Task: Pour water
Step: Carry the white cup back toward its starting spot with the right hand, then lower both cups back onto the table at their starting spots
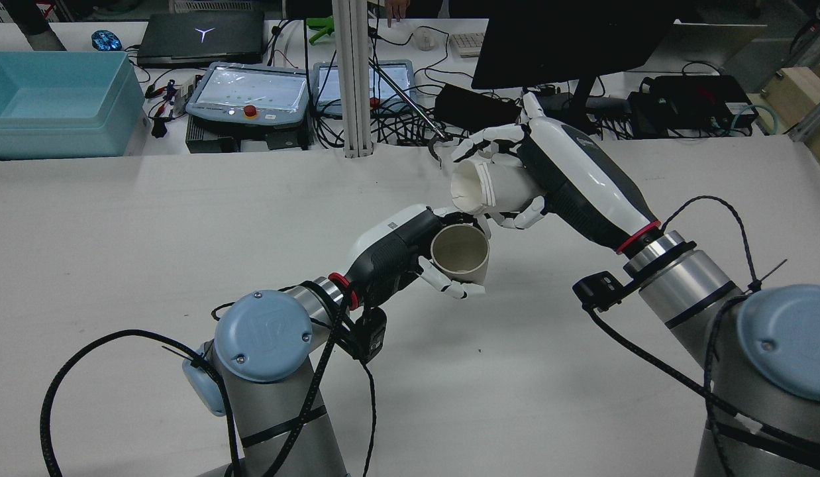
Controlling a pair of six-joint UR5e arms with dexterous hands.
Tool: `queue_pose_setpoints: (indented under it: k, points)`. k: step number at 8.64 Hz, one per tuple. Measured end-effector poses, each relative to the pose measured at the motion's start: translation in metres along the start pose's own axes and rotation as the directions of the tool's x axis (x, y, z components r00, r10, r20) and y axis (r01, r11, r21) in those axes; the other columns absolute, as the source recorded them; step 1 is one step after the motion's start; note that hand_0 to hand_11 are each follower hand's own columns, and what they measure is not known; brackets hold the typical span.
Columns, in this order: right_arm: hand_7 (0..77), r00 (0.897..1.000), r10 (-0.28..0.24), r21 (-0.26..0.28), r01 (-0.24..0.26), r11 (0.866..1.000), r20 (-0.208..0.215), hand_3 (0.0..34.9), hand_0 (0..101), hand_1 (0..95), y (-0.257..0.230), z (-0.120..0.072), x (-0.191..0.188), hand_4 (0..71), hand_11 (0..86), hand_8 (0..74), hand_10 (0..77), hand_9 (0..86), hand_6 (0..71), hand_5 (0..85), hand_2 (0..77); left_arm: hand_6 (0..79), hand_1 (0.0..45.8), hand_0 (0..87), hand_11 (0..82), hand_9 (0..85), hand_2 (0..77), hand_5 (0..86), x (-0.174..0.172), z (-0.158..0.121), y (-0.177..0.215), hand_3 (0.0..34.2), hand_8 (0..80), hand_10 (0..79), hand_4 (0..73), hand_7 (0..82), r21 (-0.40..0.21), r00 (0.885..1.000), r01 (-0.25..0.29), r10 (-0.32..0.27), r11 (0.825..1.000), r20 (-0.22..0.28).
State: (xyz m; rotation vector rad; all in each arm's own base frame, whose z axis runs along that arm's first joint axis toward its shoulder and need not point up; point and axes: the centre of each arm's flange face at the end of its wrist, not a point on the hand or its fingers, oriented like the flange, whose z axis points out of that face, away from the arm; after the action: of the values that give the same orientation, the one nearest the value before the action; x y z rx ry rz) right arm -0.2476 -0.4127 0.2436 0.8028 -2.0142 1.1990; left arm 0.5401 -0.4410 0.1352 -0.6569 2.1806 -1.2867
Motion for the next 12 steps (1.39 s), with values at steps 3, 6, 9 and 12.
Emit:
queue_pose_setpoints:
  k: [3, 6, 9, 12]
  points:
    - [77.4, 0.98, 0.149, 0.06, -0.157, 0.986, 0.132, 12.1, 80, 24.0, -0.072, -0.031, -0.065, 30.0, 1.1, 36.0, 0.0, 48.0, 51.8, 23.5, 37.6, 13.6, 30.5, 80.4, 10.4, 0.5, 26.7, 54.5, 0.001, -0.029, -0.04, 0.0, 2.2, 3.8, 30.0, 12.0, 0.003, 1.0, 0.007, -0.007, 1.0, -0.009]
    - [77.4, 0.944, 0.302, 0.115, -0.318, 0.941, 0.136, 12.2, 80, 24.0, -0.183, -0.071, -0.09, 18.5, 1.1, 37.1, 0.0, 49.6, 51.8, 23.5, 37.6, 12.5, 30.5, 80.5, 10.9, 0.5, 26.7, 54.5, 0.042, -0.128, -0.153, 0.0, 2.2, 4.4, 30.0, 10.4, 0.075, 0.999, -0.006, 0.01, 0.997, -0.049]
    - [77.4, 0.962, 0.27, 0.151, -0.274, 0.95, 0.046, 11.9, 80, 25.6, -0.278, -0.115, -0.077, 0.0, 0.5, 42.0, 0.5, 55.1, 45.3, 20.7, 38.2, 12.5, 30.5, 80.5, 10.9, 0.5, 26.7, 54.5, 0.101, -0.223, -0.252, 0.0, 2.2, 4.4, 30.0, 10.4, 0.148, 0.995, -0.036, 0.049, 0.988, -0.087]
    - [77.4, 0.937, 0.346, 0.124, -0.338, 0.933, -0.049, 12.1, 65, 26.2, -0.385, -0.133, 0.077, 0.0, 13.6, 46.9, 3.3, 62.2, 38.7, 21.3, 39.8, 12.5, 30.5, 80.3, 11.4, 0.5, 26.7, 54.5, 0.14, -0.293, -0.309, 0.0, 2.2, 4.4, 30.0, 10.4, 0.193, 0.989, -0.062, 0.086, 0.979, -0.117]
